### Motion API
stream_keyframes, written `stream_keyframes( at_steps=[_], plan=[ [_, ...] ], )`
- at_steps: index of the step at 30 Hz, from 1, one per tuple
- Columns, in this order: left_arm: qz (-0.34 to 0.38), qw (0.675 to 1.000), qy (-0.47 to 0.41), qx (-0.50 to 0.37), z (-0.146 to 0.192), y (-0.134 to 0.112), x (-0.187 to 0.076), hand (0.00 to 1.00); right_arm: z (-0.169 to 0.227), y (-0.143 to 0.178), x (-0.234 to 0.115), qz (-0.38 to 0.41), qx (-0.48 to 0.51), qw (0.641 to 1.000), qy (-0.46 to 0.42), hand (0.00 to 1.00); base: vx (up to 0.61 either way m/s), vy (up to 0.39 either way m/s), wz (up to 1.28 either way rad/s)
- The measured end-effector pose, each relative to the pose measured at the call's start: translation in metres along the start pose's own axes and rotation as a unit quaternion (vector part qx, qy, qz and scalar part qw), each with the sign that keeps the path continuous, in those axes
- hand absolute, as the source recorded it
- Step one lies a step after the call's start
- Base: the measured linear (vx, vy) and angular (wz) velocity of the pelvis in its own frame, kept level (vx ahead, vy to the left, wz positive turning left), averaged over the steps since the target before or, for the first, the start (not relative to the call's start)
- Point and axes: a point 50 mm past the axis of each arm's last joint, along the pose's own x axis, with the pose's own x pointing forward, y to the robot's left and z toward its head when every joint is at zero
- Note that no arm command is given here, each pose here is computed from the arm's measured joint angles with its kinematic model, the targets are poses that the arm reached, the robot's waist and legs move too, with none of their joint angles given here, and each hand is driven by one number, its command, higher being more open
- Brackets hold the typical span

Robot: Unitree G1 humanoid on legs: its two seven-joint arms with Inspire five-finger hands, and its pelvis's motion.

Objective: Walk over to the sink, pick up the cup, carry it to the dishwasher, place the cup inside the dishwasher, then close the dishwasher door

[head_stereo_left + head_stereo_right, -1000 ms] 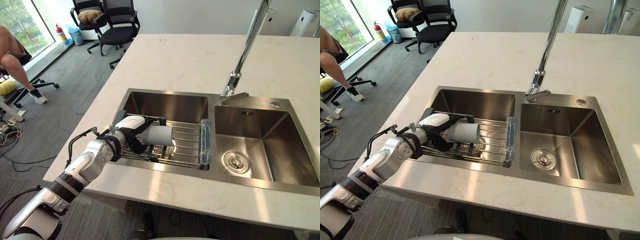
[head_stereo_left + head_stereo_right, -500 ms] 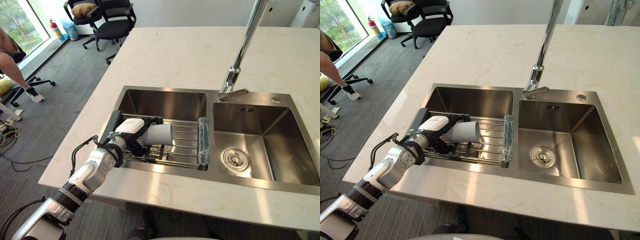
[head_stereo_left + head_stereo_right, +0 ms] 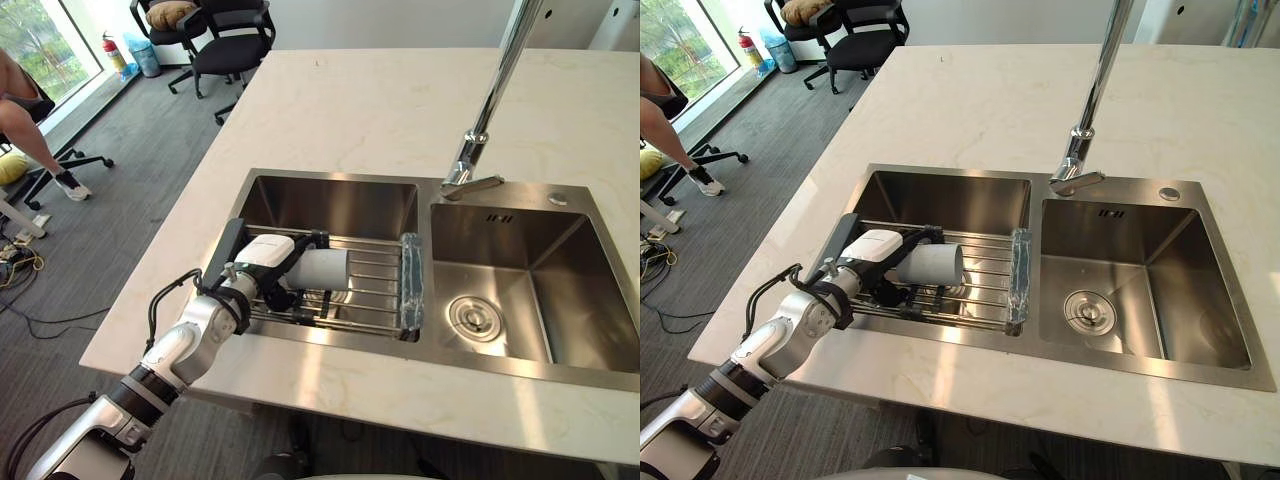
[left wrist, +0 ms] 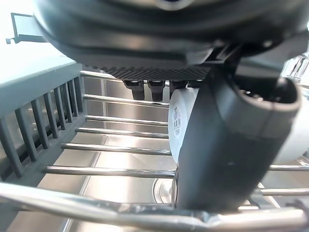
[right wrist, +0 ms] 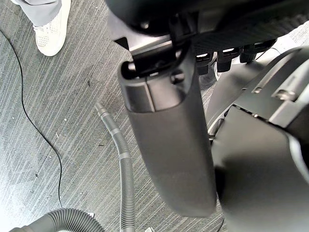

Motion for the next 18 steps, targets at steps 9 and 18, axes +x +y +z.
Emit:
stream_keyframes(
  at_steps=[9,18],
  plan=[
    [-0.020,0.999,-0.029,0.039,0.006,-0.007,0.000,0.00,0.001,-0.001,0.000,0.000,0.004,1.000,-0.007,1.00,-0.02,-0.013,0.00],
    [-0.023,0.998,-0.043,0.044,0.008,-0.007,0.000,0.00,0.004,-0.001,0.000,0.000,0.004,1.000,-0.015,1.00,0.00,0.000,0.00]
  ],
)
